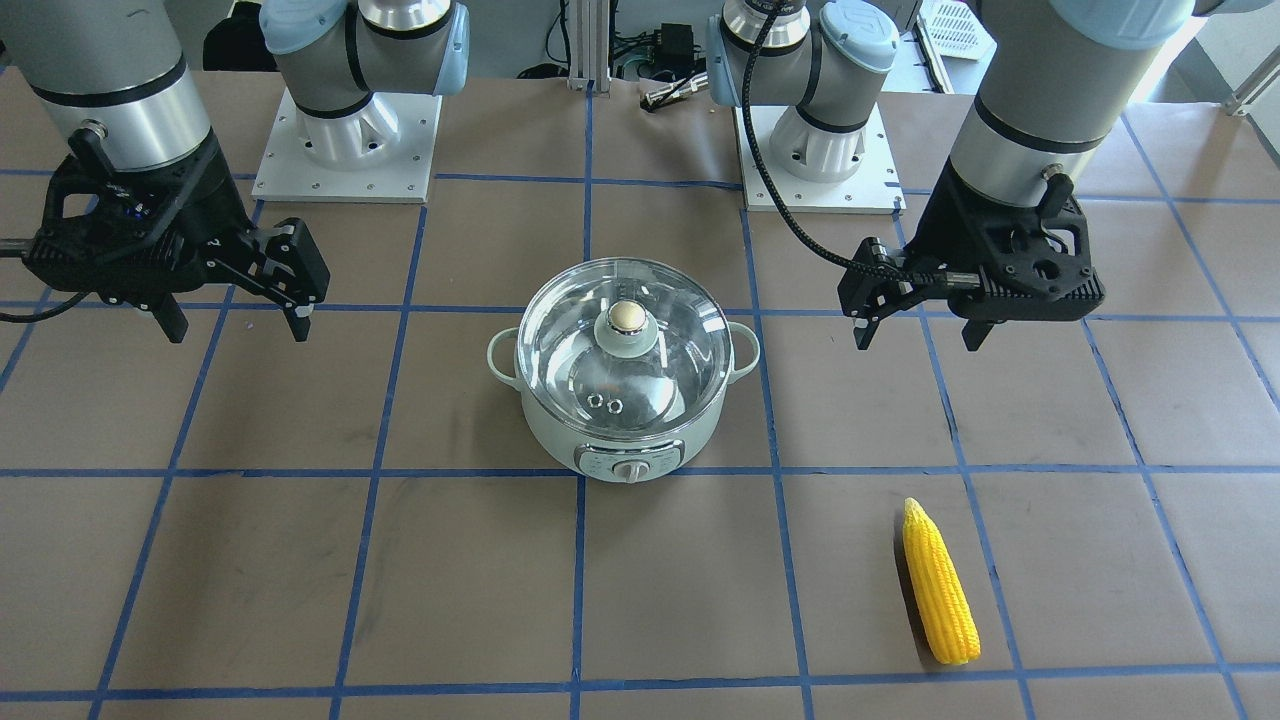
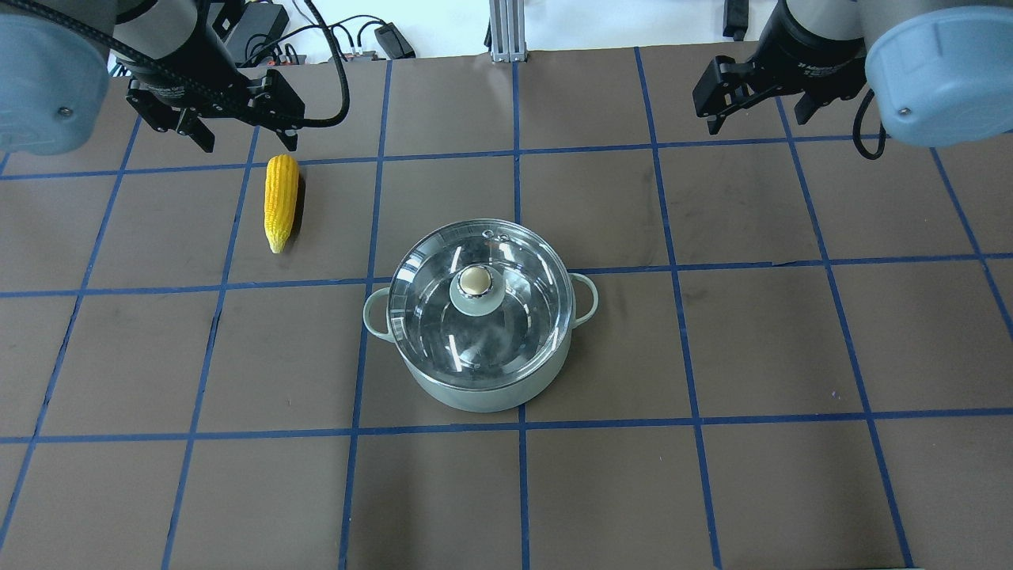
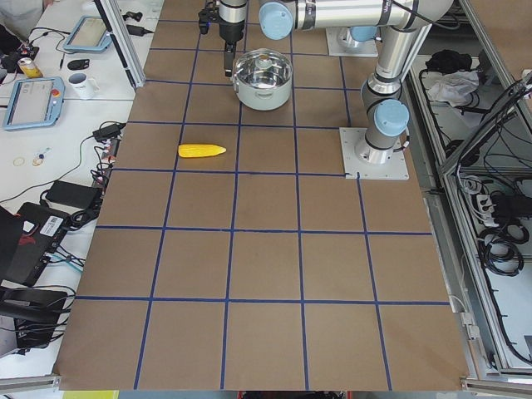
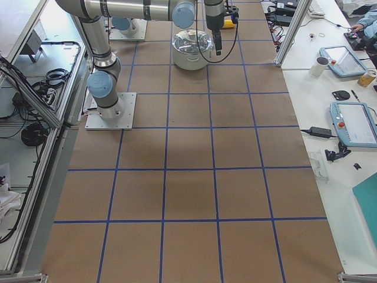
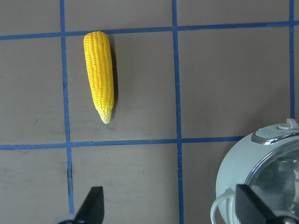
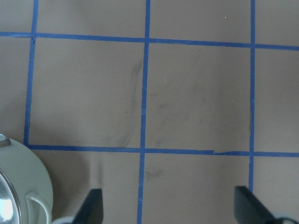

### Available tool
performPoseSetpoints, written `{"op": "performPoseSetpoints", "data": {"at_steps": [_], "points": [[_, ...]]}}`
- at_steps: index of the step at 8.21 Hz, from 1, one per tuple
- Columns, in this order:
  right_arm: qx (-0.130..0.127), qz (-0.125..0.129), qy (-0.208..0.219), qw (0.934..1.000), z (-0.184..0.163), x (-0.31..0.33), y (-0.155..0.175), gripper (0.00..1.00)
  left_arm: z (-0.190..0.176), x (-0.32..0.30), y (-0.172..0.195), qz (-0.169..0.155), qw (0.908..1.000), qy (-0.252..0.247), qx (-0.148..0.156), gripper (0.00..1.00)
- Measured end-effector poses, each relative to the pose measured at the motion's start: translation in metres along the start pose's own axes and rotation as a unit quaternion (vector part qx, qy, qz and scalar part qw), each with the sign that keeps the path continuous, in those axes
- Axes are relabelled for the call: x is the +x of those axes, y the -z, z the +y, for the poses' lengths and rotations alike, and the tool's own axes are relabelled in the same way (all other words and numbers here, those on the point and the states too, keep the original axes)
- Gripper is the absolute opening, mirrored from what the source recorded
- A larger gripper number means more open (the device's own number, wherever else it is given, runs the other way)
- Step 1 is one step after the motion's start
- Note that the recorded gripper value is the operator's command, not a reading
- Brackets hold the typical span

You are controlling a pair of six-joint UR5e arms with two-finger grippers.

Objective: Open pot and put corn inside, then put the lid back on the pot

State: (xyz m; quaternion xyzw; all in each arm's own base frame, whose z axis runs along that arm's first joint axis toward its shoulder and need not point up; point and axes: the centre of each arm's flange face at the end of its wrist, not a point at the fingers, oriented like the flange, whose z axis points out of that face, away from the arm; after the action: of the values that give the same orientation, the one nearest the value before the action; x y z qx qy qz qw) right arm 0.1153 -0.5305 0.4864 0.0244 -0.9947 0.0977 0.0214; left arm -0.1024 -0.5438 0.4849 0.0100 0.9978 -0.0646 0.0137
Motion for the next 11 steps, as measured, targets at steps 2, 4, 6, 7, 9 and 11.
{"op": "performPoseSetpoints", "data": {"at_steps": [2,4,6,7,9,11], "points": [[0.0,-0.002,0.003,1.0,0.0,0.0,-0.001,1.0,0.0,0.0,-0.001,0.0,1.0,-0.003,-0.001,1.0],[-0.008,-0.003,0.003,1.0,0.0,0.0,-0.008,1.0,-0.003,-0.005,-0.004,-0.002,1.0,0.001,-0.003,1.0],[-0.008,-0.003,0.002,1.0,0.0,0.001,-0.008,1.0,-0.011,-0.015,-0.015,-0.002,1.0,-0.001,-0.006,1.0],[-0.006,-0.002,0.002,1.0,0.001,0.002,-0.007,1.0,-0.021,-0.026,-0.029,-0.002,1.0,-0.004,-0.009,1.0],[-0.005,-0.003,-0.004,1.0,0.001,0.001,-0.005,1.0,-0.046,-0.07,-0.074,0.0,0.9997,-0.019,-0.018,1.0],[-0.006,-0.001,-0.006,1.0,0.003,-0.001,-0.003,1.0,-0.075,-0.11,-0.13,0.006,0.9999,-0.012,-0.008,1.0]]}}
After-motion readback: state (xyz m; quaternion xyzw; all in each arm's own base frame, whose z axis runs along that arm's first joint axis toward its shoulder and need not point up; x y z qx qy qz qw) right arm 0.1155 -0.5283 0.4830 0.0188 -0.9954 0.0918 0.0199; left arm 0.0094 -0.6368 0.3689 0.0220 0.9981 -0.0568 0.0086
